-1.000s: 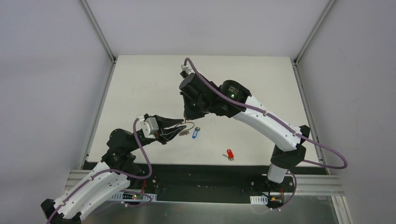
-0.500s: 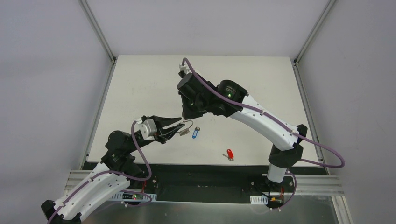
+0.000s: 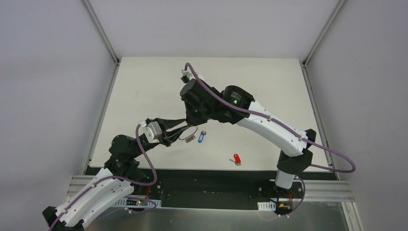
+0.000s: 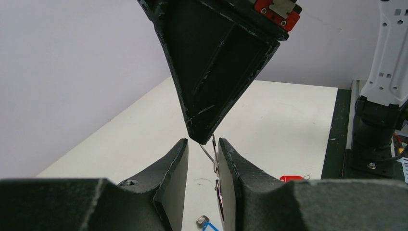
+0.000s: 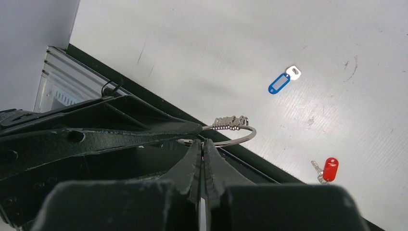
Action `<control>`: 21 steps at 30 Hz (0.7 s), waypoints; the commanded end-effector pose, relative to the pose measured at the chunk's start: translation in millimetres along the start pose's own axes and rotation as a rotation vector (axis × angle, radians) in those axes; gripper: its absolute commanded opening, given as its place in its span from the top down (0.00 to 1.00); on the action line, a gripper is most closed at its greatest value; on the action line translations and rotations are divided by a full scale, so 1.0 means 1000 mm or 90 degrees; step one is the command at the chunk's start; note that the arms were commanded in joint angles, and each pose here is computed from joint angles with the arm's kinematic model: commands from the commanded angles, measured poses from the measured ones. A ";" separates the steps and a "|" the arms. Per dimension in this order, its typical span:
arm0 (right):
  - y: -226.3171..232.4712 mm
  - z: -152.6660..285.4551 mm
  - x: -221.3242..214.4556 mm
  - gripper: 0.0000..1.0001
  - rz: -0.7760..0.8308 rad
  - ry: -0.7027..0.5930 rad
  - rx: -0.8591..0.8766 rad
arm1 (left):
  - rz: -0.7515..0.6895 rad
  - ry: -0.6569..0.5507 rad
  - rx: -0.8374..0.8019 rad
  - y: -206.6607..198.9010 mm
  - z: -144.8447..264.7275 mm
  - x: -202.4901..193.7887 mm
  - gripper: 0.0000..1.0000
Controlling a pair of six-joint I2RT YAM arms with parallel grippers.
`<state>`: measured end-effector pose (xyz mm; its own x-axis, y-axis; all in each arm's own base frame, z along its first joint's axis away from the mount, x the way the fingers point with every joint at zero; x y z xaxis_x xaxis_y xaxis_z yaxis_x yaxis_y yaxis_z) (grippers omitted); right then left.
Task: Put the keys on the keyring
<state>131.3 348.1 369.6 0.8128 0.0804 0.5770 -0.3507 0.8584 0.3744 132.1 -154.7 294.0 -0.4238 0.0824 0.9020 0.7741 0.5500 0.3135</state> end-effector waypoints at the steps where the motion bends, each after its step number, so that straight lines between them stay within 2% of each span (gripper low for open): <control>1: 0.004 0.034 0.015 1.00 -0.003 -0.064 0.045 | -0.011 -0.017 0.012 0.002 -0.001 0.004 0.72; 21: 0.009 0.045 0.018 1.00 -0.001 -0.093 0.062 | 0.002 -0.017 -0.006 -0.001 -0.003 0.003 0.71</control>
<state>126.9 343.8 383.4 0.7765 0.0615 0.6271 -0.3695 0.8506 0.3741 132.3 -155.5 293.9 -0.4234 0.0839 0.9021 0.7767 0.5462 0.3138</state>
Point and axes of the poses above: each gripper's point midway between its finger pads, its own z axis back along the fingers, its own y axis along the line the jaws close on, x = y × z, the point moved 7 cm from there along z, back along the fingers, and after that the axes turned 9 degrees about -z, right-handed, at the moved point
